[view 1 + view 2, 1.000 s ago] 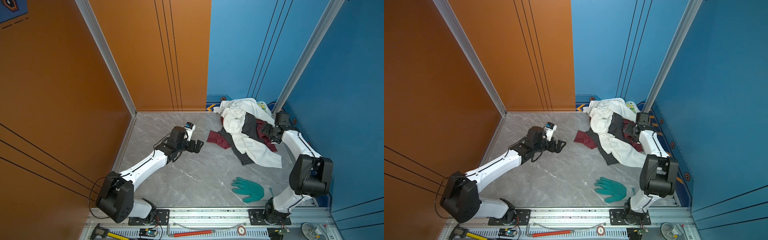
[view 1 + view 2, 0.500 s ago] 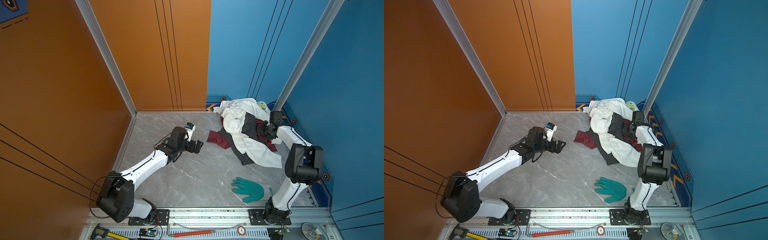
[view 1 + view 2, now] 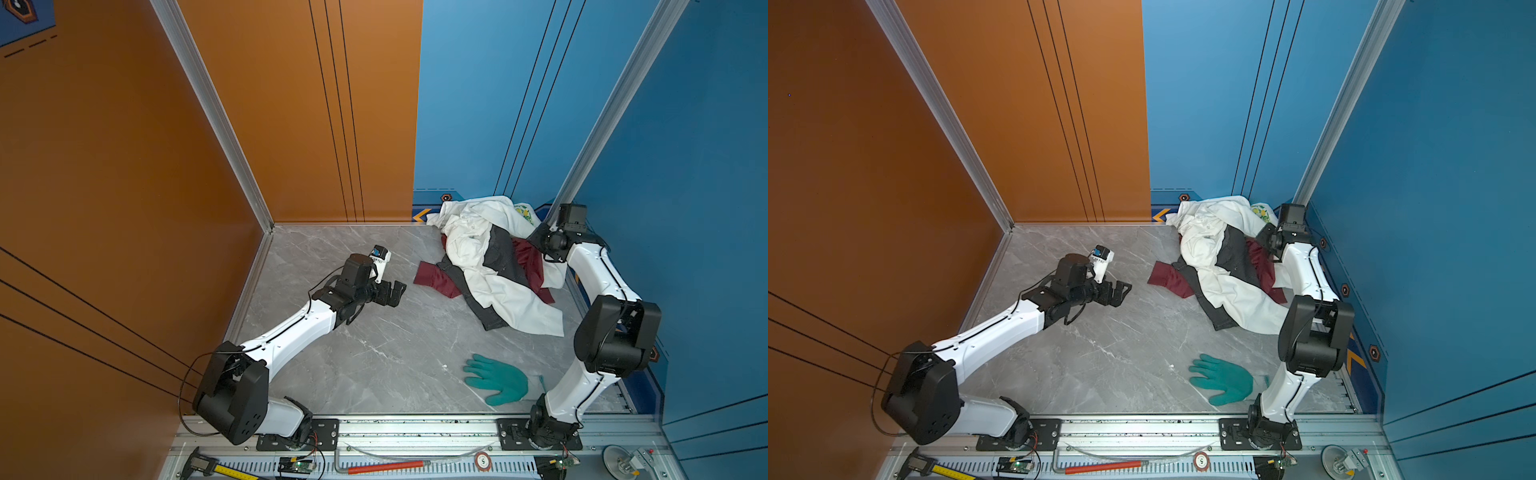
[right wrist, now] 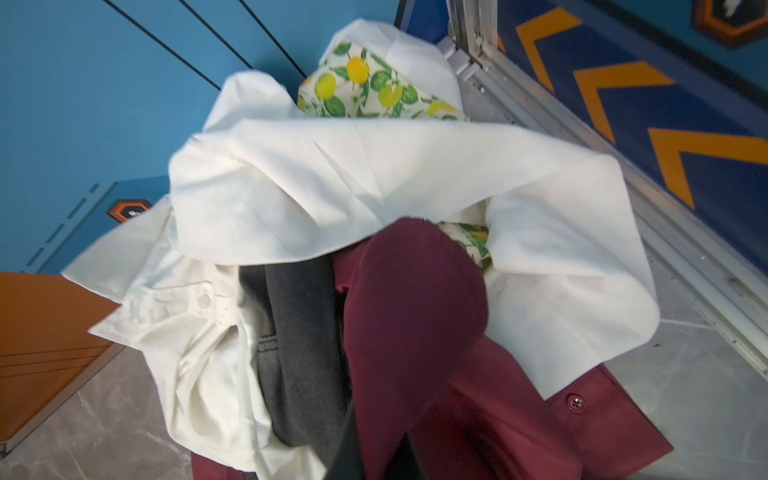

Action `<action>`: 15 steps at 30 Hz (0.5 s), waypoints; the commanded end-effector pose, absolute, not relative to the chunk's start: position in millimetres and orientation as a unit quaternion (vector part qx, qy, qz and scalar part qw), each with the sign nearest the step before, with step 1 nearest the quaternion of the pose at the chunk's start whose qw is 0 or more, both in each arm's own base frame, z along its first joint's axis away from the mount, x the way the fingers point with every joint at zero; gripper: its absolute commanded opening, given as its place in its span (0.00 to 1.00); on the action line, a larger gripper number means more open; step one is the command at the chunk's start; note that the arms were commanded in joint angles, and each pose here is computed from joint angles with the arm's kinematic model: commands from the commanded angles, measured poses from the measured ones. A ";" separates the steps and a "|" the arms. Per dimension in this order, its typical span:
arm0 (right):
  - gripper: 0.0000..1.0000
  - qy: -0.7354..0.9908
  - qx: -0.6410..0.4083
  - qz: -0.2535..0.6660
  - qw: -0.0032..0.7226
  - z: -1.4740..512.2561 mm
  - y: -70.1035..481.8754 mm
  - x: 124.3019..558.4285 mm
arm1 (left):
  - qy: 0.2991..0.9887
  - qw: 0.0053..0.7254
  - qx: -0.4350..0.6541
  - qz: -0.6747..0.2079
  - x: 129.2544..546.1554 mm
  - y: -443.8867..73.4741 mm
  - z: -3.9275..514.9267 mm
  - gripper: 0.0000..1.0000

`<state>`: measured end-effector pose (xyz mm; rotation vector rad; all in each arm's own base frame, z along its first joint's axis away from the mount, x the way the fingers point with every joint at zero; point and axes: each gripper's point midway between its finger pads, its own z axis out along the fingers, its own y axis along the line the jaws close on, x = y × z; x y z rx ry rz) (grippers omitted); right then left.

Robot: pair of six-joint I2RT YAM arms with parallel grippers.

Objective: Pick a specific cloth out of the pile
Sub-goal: 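Grasp the maroon shirt with the right gripper and lift it up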

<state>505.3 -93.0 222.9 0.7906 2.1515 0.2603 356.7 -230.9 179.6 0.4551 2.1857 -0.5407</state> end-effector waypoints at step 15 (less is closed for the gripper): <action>0.00 0.741 0.275 0.125 0.599 436.0 -109.4 518.8 | 0.876 0.400 0.183 -0.198 363.2 -234.2 171.4 0.99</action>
